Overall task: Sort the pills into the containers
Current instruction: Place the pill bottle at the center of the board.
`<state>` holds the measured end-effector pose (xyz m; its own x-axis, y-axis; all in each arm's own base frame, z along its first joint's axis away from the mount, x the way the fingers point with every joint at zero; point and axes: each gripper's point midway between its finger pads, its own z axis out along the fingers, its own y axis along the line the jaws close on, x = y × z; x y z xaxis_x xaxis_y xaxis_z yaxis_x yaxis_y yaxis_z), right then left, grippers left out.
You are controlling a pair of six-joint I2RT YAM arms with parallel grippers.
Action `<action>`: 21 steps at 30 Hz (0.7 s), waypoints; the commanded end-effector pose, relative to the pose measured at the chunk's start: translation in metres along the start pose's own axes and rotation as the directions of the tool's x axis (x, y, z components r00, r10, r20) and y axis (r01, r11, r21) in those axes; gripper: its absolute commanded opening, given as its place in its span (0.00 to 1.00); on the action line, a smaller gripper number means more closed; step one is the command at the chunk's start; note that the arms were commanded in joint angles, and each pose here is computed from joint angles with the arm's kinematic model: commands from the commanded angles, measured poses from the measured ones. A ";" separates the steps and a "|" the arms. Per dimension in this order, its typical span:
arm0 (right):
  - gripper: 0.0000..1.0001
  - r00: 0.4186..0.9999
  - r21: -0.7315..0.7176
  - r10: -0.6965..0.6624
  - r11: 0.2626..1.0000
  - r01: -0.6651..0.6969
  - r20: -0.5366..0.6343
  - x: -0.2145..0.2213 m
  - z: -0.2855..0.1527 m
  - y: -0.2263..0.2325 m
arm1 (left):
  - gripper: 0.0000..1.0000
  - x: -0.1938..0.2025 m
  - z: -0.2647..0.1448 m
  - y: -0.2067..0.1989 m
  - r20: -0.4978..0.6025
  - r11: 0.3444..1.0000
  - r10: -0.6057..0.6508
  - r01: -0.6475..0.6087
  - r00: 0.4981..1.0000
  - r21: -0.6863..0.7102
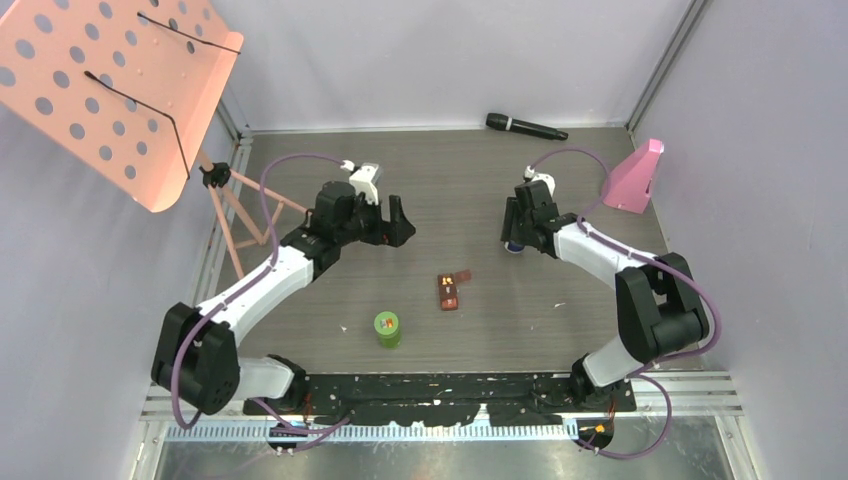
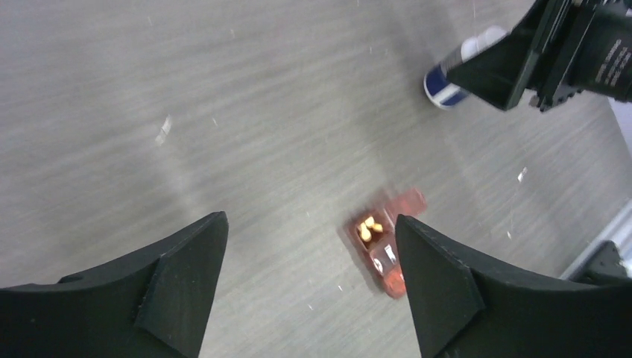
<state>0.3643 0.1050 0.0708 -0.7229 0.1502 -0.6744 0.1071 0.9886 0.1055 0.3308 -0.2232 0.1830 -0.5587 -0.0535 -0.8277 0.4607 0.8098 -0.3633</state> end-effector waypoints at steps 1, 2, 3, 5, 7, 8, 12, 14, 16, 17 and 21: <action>0.43 0.998 0.017 -0.020 1.000 0.019 0.059 -0.012 0.010 0.000 | 0.82 0.041 0.002 -0.015 -0.167 0.983 -0.159 0.171 0.973 0.062; 0.45 0.998 0.023 -0.020 1.000 0.019 0.054 -0.011 0.010 -0.001 | 0.80 0.048 0.003 -0.017 -0.190 0.978 -0.182 0.198 0.965 0.068; 0.54 0.999 0.031 -0.020 0.999 0.018 0.049 -0.011 0.009 -0.003 | 0.79 0.054 0.004 -0.019 -0.212 0.973 -0.202 0.221 0.956 0.070; 0.71 0.999 0.036 -0.016 0.999 0.014 0.047 -0.011 0.006 -0.004 | 0.78 0.065 0.004 -0.024 -0.246 0.967 -0.220 0.244 0.944 0.075; 0.84 0.999 0.024 -0.023 0.999 0.022 0.042 -0.013 -0.001 -0.003 | 0.77 0.076 0.003 -0.027 -0.280 0.963 -0.237 0.263 0.930 0.059; 0.91 0.999 0.023 -0.029 0.999 0.028 0.036 -0.013 -0.005 -0.003 | 0.77 0.082 0.002 -0.027 -0.304 0.961 -0.250 0.275 0.919 0.041; 0.99 0.999 0.025 -0.028 0.999 0.028 0.019 -0.024 -0.036 -0.005 | 0.74 0.111 -0.002 -0.035 -0.402 0.951 -0.290 0.310 0.869 -0.017; 0.98 1.000 0.017 -0.013 1.000 0.013 0.016 -0.025 -0.053 -0.007 | 0.73 0.122 -0.001 -0.041 -0.422 0.950 -0.294 0.312 0.858 -0.028; 0.91 1.000 0.002 0.011 1.000 -0.011 0.010 -0.022 -0.071 -0.009 | 0.72 0.133 0.001 -0.047 -0.444 0.951 -0.291 0.308 0.847 -0.033; 0.87 1.000 -0.003 0.030 1.000 -0.030 0.001 -0.018 -0.082 -0.011 | 0.72 0.138 0.002 -0.050 -0.457 0.951 -0.289 0.307 0.841 -0.038; 0.57 0.994 -0.078 0.097 0.992 -0.101 -0.057 0.008 -0.103 -0.006 | 0.66 0.153 0.010 -0.057 -0.488 0.949 -0.295 0.310 0.821 -0.052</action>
<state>0.3199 0.0925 0.1359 -0.7122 0.1707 -0.6809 0.1073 0.9851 0.1347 0.2320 -0.2761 0.0841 -0.9137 0.0133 -0.4061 0.2681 0.7708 -0.5780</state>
